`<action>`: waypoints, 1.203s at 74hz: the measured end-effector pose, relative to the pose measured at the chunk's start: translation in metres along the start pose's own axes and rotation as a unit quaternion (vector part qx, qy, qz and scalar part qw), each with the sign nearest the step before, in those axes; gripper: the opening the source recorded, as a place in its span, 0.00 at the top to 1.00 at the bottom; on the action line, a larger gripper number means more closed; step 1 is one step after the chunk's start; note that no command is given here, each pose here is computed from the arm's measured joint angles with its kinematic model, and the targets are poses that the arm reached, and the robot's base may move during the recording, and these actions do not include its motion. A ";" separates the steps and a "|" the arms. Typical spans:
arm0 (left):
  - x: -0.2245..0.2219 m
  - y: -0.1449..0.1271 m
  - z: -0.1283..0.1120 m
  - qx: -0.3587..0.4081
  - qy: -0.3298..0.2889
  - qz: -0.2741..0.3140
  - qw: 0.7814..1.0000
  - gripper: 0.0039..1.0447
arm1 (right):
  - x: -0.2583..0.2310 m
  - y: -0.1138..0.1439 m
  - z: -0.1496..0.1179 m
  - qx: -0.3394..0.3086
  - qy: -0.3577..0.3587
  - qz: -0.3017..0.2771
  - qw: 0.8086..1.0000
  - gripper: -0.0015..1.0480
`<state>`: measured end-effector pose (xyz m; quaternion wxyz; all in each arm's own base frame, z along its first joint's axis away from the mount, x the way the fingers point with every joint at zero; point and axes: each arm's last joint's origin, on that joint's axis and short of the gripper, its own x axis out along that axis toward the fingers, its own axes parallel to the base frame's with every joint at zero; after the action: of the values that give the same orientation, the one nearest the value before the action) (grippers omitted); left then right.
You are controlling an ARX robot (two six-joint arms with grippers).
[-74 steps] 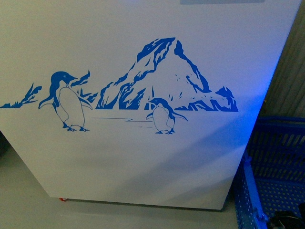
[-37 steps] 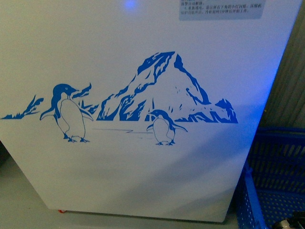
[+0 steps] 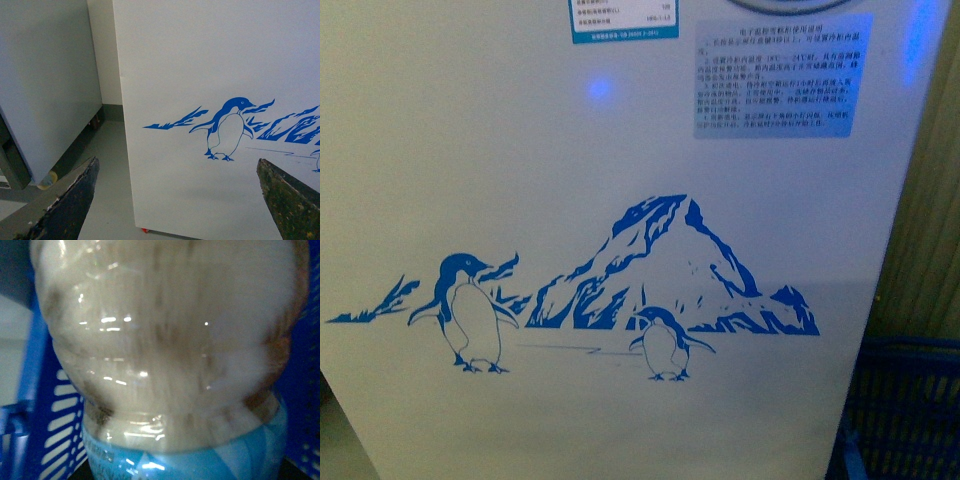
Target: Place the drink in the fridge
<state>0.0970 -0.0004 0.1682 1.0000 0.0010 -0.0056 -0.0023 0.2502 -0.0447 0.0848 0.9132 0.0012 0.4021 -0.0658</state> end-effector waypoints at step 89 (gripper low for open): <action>0.000 0.000 0.000 0.000 0.000 0.000 1.000 0.08 | -0.267 0.023 0.039 0.083 -0.470 0.010 0.878 0.65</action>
<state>0.0970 -0.0004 0.1682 1.0000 0.0010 -0.0056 -0.0021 0.1033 0.0080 0.3066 0.9919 0.0502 -0.0820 -0.0831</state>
